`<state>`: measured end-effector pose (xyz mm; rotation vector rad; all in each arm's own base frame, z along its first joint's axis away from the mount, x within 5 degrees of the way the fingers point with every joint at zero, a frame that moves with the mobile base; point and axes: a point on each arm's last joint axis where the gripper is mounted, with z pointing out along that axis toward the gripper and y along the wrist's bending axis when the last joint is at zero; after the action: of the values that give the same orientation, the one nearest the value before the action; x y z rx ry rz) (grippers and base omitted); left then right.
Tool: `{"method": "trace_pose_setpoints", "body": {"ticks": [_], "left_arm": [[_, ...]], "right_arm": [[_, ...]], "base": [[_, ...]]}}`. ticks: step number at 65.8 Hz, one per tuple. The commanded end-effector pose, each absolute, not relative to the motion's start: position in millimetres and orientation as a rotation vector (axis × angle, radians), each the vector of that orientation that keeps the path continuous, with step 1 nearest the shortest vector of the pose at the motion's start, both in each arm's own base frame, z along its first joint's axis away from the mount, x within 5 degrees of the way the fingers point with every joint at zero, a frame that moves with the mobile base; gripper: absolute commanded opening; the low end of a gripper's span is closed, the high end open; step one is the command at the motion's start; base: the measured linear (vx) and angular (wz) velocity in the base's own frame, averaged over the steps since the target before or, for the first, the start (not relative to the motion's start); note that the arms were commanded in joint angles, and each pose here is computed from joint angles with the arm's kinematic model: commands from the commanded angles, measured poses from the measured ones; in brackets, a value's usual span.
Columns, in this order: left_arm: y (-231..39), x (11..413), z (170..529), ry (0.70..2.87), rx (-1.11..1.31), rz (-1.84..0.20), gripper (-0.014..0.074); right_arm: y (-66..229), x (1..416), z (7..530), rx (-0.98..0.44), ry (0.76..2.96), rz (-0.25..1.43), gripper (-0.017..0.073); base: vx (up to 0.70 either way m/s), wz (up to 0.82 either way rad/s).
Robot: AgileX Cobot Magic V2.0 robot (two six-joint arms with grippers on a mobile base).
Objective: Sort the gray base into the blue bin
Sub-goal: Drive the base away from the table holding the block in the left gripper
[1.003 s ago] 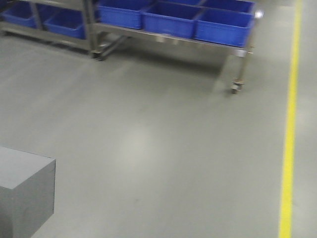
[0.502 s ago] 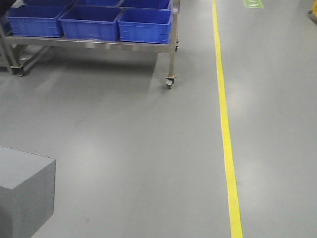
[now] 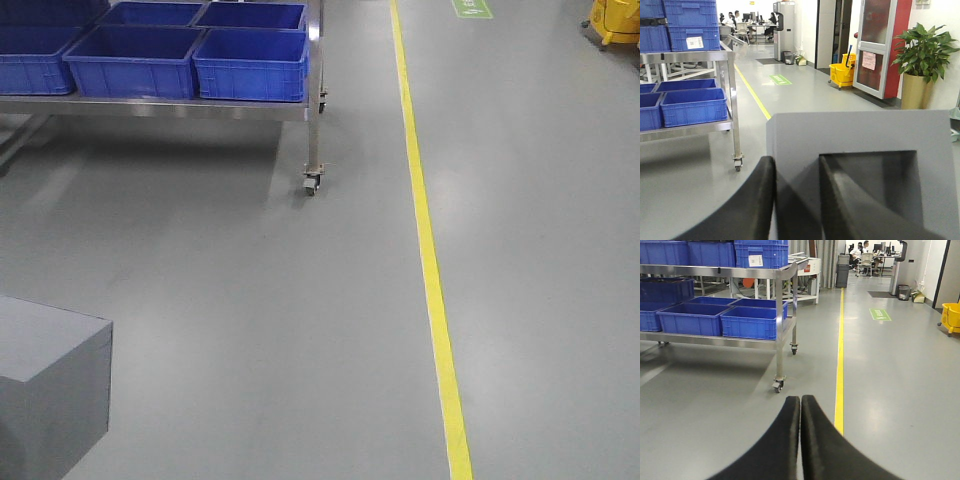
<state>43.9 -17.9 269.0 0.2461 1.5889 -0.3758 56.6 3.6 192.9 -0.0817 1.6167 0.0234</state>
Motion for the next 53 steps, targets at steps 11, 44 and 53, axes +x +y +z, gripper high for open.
{"method": "trace_pose_setpoints", "body": {"ticks": [11,44,53], "left_arm": [[-17.9,41.9,287.9,1.463,0.227,-0.411,-0.0006],[-17.8,42.0,287.9,1.463,0.226,-0.410,-0.0006],[-17.8,42.0,287.9,1.463,0.226,-0.410,-0.0006]], "right_arm": [[3.4,56.4,196.0,-0.088,1.541,0.008,-0.0009],[3.4,56.4,196.0,-0.088,1.541,0.008,-0.0009],[3.4,56.4,196.0,-0.088,1.541,0.008,-0.0009]], "base": [[0.36,-0.04],[0.38,-0.06],[0.42,-0.07]]}}
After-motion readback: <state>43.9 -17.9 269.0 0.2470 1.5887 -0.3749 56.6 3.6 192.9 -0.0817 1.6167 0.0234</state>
